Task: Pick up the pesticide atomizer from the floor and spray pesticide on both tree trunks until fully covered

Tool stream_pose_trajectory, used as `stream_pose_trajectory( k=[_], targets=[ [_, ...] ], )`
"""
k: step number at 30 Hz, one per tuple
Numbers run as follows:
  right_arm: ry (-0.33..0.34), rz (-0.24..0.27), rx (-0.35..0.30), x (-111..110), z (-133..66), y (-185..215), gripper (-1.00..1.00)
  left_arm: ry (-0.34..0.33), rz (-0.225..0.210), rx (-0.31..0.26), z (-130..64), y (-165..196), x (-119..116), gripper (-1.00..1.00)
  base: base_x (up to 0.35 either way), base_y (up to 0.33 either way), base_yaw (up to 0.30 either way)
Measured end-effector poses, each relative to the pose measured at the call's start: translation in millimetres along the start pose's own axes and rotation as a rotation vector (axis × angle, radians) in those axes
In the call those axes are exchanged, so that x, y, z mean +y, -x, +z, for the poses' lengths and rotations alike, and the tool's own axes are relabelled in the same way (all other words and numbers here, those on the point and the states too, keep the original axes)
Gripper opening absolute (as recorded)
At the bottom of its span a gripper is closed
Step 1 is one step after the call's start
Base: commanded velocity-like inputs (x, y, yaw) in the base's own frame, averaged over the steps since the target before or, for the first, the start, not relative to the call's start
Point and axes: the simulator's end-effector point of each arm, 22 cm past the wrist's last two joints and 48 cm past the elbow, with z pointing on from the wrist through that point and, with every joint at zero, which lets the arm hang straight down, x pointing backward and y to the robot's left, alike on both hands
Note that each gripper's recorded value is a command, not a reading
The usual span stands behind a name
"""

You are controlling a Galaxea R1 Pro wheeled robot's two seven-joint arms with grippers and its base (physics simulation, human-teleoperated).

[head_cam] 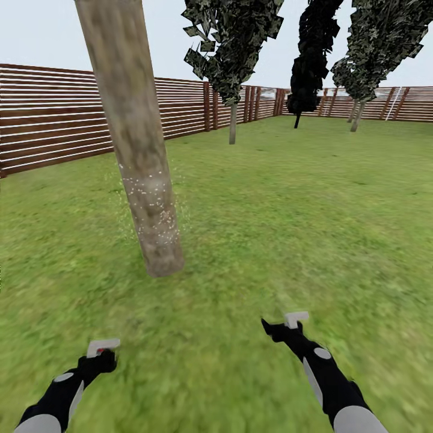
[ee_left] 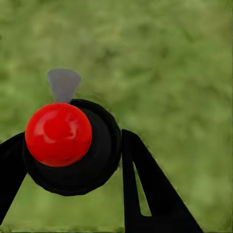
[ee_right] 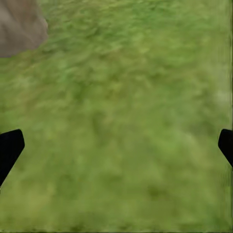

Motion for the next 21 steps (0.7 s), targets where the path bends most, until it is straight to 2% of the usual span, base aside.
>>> stream_pose_trajectory(
  k=[2, 5, 8, 10, 15, 21],
  targets=[
    [-0.011, 0.012, 0.003, -4.6, -2.8, -5.0, 1.0, -0.001, -0.009, 0.003, 0.8, -5.5, -4.7, -1.0, -0.325, 0.0, -0.043],
    [-0.015, 0.014, 0.0, -6.3, -4.1, -3.9, 1.0, -0.01, 0.004, -0.044, 0.6, -0.2, -9.7, -1.0, -0.265, 0.0, -0.161],
    [-0.015, 0.014, 0.002, -6.0, -4.9, -4.5, 1.0, -0.01, 0.007, -0.057, -0.4, 3.2, -9.2, -1.0, -0.049, 0.0, -0.206],
    [-0.039, 0.018, 0.013, -10.5, -5.5, -10.0, 1.0, -0.012, 0.007, -0.062, -0.9, 4.7, -9.6, -1.0, -0.007, 0.0, -0.217],
    [-0.055, 0.022, 0.025, -12.4, -8.0, -11.0, 1.0, -0.015, 0.007, -0.055, -6.3, 2.2, -9.6, -1.0, -0.001, 0.0, -0.202],
    [-0.044, 0.032, 0.058, -5.6, -12.7, -14.1, 1.0, 0.001, -0.001, -0.039, -17.8, 1.5, -1.8, -1.0, 0.0, 0.0, -0.026]
  ],
)
